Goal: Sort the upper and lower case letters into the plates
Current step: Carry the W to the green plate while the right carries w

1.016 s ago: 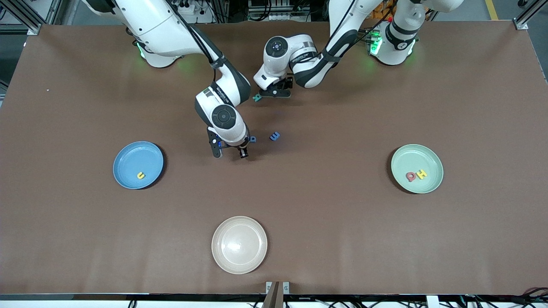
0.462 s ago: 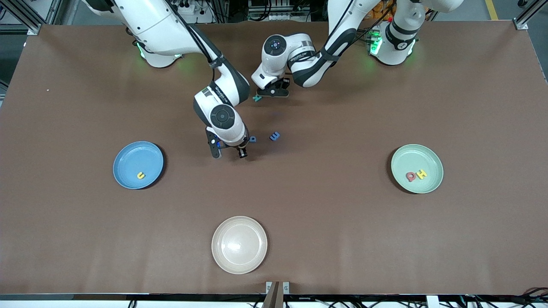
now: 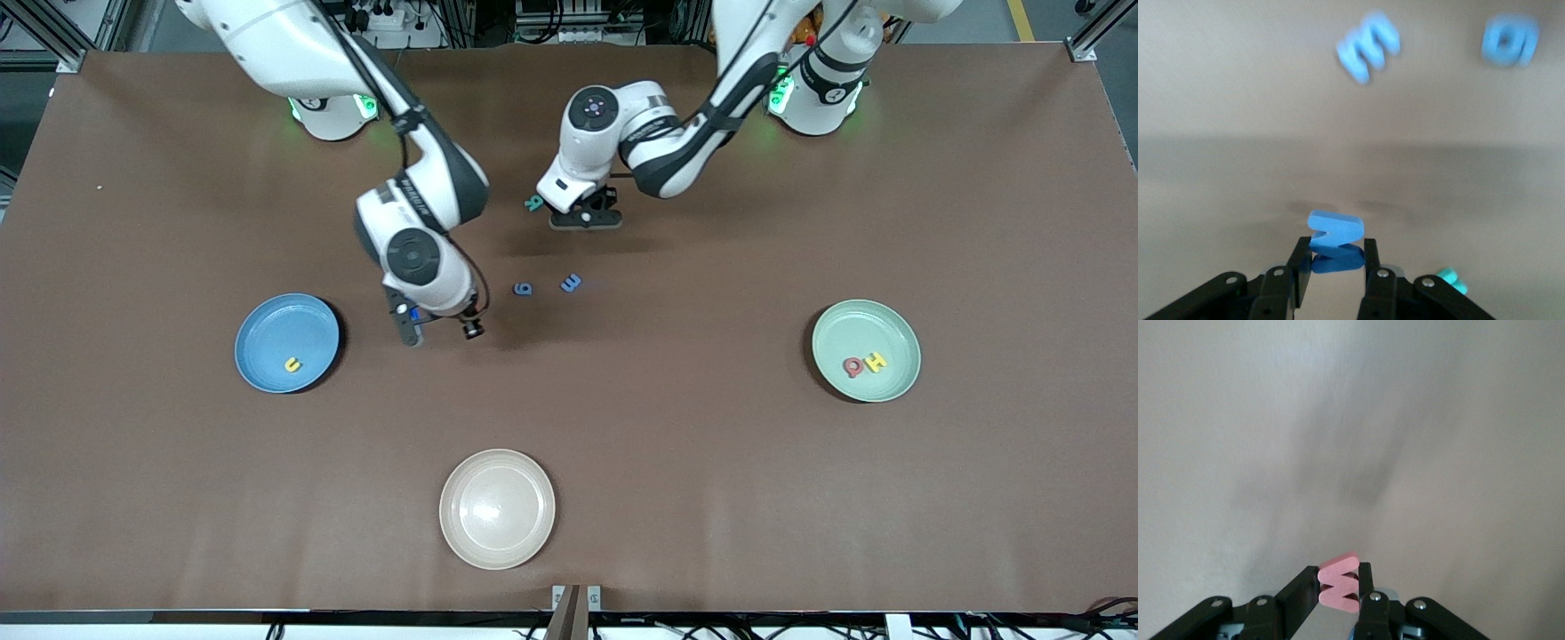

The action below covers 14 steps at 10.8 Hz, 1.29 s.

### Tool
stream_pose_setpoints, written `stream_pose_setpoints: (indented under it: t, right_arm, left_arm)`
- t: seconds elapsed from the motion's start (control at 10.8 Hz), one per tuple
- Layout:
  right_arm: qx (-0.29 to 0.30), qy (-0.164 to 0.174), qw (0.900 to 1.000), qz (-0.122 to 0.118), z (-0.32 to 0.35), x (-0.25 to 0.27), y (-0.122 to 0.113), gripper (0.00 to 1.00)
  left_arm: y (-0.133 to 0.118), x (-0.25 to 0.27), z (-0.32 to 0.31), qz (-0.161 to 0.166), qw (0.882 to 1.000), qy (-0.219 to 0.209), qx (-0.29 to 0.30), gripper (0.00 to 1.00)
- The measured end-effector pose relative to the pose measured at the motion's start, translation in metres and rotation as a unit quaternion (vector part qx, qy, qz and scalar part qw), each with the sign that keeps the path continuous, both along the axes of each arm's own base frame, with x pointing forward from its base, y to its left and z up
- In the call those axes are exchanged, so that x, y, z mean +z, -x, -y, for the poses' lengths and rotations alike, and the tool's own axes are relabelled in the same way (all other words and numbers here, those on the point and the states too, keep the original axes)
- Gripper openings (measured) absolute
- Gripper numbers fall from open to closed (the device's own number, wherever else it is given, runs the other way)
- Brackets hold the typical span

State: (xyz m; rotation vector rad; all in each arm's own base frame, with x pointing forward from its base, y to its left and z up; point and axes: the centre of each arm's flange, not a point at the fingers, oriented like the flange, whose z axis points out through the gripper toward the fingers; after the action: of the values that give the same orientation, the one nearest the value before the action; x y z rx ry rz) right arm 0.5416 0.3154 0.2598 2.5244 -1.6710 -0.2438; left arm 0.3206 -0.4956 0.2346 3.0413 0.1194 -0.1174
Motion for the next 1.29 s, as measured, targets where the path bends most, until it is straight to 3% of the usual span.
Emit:
stream_pose_setpoints:
  t: [0.18,0.37,0.65,0.83,1.02,1.29]
  right_arm:
    - [0.019,-0.004,1.0,-0.023,0.064,0.023,-0.023,0.3]
    - [0.045,-0.019,0.998,-0.046,0.14,0.036,-0.042,0.3]
    - [0.078,-0.052,0.993,-0.07,0.244,0.036,-0.055,0.3]
    - [0.092,-0.072,0.991,-0.066,0.303,0.029,-0.056,0.3]
    - [0.098,-0.077,0.991,-0.04,0.344,0.019,-0.059,0.3]
    - [0.096,-0.078,0.991,-0.04,0.354,0.001,-0.058,0.3]
  left_arm:
    - [-0.054,0.051,-0.037,0.027,1.0,0.006,0.01,0.36]
    - [-0.121,0.084,-0.101,0.057,0.998,-0.013,-0.009,0.36]
    - [-0.189,0.08,-0.207,0.049,0.994,-0.056,-0.084,0.36]
    - [-0.221,0.065,-0.286,0.028,0.987,-0.082,-0.138,0.36]
    - [-0.245,0.053,-0.376,0.008,0.975,-0.096,-0.2,0.36]
    - [-0.254,0.038,-0.465,-0.017,0.969,-0.1,-0.227,0.36]
